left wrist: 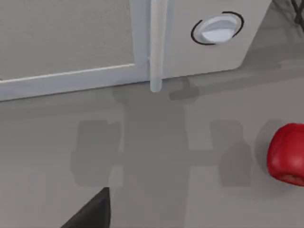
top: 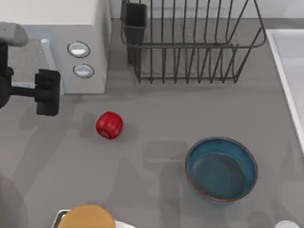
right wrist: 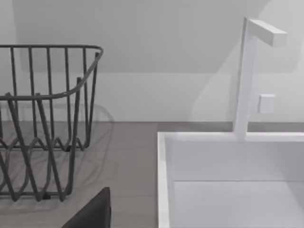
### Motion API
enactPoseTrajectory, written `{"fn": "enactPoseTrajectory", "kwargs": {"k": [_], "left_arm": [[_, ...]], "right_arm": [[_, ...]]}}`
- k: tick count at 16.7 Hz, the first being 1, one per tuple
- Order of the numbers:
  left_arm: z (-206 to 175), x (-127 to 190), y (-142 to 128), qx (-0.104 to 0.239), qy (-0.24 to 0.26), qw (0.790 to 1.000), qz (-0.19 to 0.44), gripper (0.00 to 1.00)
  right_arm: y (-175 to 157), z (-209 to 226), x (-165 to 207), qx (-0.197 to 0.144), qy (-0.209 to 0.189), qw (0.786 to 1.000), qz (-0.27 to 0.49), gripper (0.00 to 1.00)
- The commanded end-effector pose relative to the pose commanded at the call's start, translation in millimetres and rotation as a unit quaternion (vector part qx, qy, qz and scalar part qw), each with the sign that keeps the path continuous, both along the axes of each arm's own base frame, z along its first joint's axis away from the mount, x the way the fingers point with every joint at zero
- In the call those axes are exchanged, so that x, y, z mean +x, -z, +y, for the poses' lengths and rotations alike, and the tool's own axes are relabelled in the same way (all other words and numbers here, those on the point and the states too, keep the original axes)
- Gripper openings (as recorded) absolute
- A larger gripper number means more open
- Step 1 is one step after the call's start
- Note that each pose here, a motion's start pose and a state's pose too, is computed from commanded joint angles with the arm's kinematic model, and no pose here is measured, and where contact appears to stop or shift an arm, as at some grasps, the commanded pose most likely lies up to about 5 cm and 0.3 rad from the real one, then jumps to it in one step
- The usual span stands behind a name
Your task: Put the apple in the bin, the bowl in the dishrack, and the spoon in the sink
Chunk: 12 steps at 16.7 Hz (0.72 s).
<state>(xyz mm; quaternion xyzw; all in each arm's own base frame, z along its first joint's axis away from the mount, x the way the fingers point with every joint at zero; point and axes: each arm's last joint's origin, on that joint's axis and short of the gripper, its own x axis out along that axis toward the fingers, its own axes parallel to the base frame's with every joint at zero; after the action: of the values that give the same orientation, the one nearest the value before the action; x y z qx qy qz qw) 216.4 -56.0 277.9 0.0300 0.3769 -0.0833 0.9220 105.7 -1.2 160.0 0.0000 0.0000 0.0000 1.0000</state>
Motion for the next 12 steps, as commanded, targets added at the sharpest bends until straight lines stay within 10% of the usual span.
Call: {"fn": "enactPoseTrajectory", "kwargs": {"k": [12], "left_arm": [[-131.9, 140.9, 91.2, 0.137, 0.087, 0.928, 0.335, 1.0]], "right_arm": [[0.0, 0.0, 0.0, 0.0, 0.0, 1.0, 0.0, 1.0]]}}
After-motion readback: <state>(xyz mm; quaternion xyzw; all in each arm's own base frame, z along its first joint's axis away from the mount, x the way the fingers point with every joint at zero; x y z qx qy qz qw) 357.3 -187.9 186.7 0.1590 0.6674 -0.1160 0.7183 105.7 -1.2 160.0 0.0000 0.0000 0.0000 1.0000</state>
